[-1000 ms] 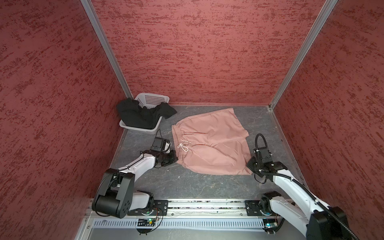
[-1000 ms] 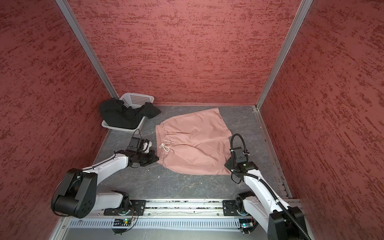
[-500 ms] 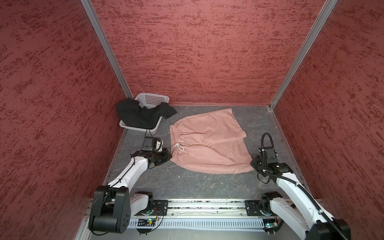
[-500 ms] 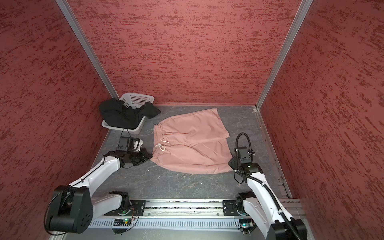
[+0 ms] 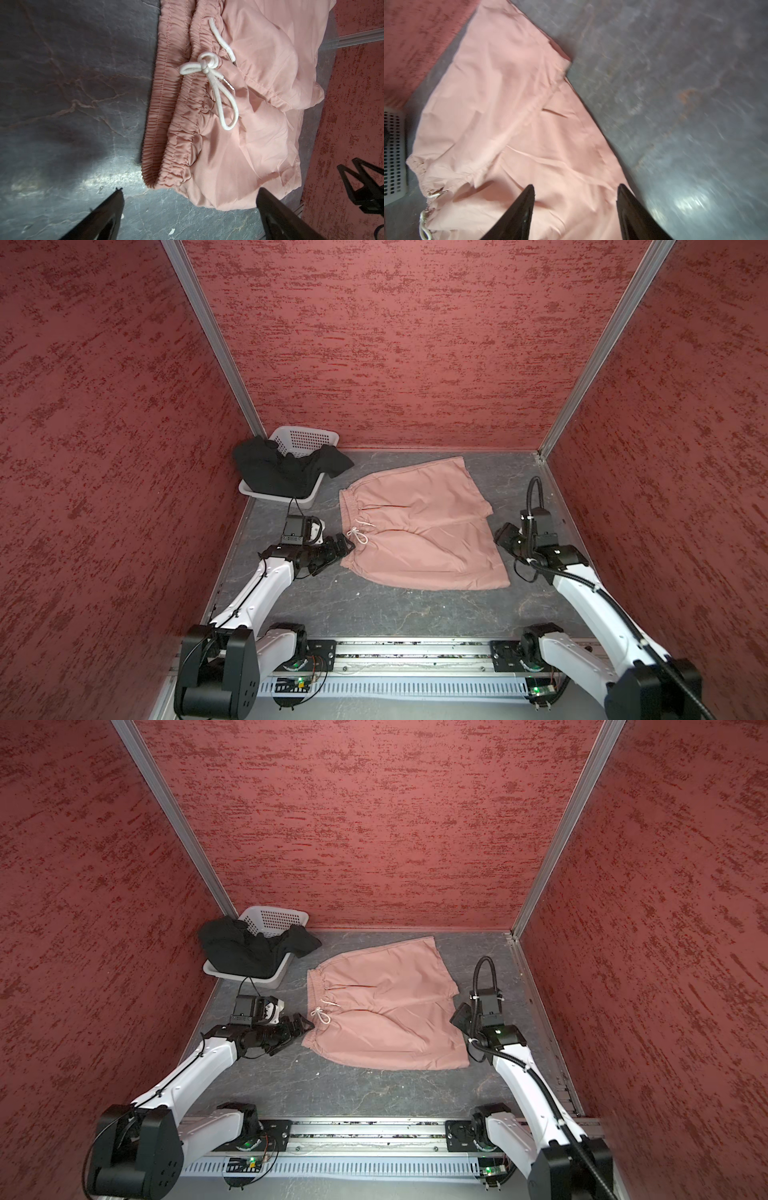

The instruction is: Fold and stack the shorts

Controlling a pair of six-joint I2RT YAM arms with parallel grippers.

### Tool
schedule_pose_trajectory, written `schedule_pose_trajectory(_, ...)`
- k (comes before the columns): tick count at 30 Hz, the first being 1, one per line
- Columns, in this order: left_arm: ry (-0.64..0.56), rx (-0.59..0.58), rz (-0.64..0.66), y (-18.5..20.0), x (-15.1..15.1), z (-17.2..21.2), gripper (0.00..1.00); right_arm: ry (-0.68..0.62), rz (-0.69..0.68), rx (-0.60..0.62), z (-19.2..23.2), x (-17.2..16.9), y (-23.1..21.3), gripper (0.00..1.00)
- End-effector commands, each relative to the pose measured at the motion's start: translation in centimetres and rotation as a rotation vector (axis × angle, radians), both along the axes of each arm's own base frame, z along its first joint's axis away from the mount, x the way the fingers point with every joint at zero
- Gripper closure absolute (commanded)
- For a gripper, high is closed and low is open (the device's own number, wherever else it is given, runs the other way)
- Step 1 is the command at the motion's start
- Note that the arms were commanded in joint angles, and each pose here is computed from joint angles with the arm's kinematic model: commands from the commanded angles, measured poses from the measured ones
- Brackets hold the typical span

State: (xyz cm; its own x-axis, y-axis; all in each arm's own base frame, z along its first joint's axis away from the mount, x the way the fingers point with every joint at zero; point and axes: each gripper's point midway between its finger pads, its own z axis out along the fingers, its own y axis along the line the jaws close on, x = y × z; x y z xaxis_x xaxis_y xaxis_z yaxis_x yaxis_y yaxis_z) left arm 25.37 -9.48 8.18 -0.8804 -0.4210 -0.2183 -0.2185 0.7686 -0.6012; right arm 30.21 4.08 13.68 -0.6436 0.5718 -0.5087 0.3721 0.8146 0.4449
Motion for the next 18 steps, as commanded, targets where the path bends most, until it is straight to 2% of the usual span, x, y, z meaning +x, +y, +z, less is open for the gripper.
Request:
schedule_pose_trajectory(1,-0.055,0.015,0.008,0.3,0.6,1.1,0.01,-0.257,0.166,0.013,5.1,6.5,2.8,0.36)
schedule_pose_trajectory(3,-0.067,0.013,0.011,0.3,0.6,1.3,0.01,-0.302,0.244,0.023,6.1,10.0,4.5,0.36)
schedule_pose_trajectory(6,-0.049,0.003,0.008,0.1,0.1,0.9,0.01,-0.323,0.313,0.045,5.1,15.4,6.5,0.36)
schedule_pose_trajectory(10,-0.035,-0.022,0.028,-0.1,-0.6,0.8,0.01,-0.367,0.319,0.111,3.5,21.5,8.0,0.38)
schedule_pose_trajectory(13,-0.038,-0.01,0.053,0.3,-0.9,0.7,0.01,-0.358,0.356,0.199,1.8,25.2,9.8,0.38)
schedule_pose_trajectory(18,-0.02,-0.025,0.048,0.0,-0.9,0.2,0.01,-0.32,0.364,0.327,-1.3,29.1,11.6,0.38)
